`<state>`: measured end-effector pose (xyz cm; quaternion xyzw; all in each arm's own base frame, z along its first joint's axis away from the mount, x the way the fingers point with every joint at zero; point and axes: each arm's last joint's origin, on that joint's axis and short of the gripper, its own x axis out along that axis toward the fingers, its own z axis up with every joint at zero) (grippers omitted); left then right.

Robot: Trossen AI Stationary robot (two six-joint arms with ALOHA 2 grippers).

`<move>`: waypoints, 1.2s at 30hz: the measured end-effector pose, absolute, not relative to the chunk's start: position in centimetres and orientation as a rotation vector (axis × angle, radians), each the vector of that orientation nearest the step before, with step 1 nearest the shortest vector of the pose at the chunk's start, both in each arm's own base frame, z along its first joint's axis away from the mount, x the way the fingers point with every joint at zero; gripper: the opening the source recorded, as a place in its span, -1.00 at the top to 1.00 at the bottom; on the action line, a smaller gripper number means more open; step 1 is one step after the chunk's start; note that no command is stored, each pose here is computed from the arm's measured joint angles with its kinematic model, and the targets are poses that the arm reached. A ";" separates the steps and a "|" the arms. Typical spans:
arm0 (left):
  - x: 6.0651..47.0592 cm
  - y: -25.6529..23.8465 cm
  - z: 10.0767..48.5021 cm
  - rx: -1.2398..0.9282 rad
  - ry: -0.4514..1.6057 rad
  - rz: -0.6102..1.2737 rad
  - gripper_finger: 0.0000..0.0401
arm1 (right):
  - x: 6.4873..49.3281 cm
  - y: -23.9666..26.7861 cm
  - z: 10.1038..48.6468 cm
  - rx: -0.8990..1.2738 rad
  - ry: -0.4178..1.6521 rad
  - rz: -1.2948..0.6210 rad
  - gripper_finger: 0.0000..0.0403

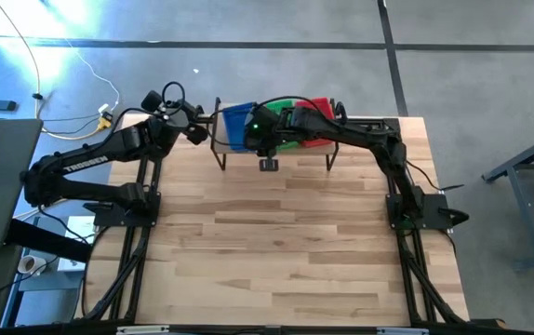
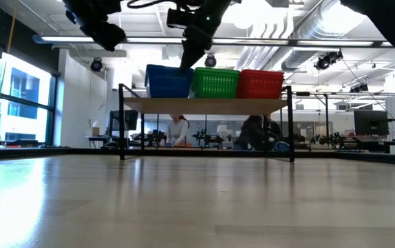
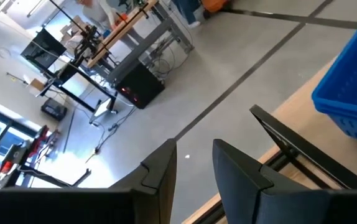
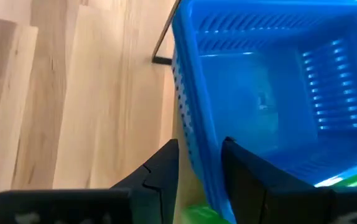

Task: Stack baskets on shelf by color
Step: Stack the blue bin on top of the blue bin on the shelf

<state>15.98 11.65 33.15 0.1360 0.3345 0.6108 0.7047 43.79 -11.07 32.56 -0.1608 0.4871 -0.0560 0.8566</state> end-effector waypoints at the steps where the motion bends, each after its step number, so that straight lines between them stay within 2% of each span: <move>1: 15.9 11.6 33.2 0.302 0.740 1.359 0.53 | 43.8 -11.1 32.6 -0.335 1.022 -0.120 0.47; 9: 15.7 11.5 33.4 0.300 0.731 1.361 0.53 | 44.5 -11.5 33.1 -0.357 0.939 -0.179 0.49; 20: 15.7 11.5 33.4 0.314 0.745 1.354 0.53 | 45.9 -12.0 31.1 -0.360 0.943 -0.183 0.57; 33: 15.7 11.5 33.4 0.314 0.745 1.353 0.53 | 46.4 -12.0 31.8 -0.343 0.842 -0.153 0.57; 36: 15.7 11.5 33.4 0.313 0.744 1.351 0.53 | 46.0 -11.9 32.3 -0.358 0.885 -0.186 0.57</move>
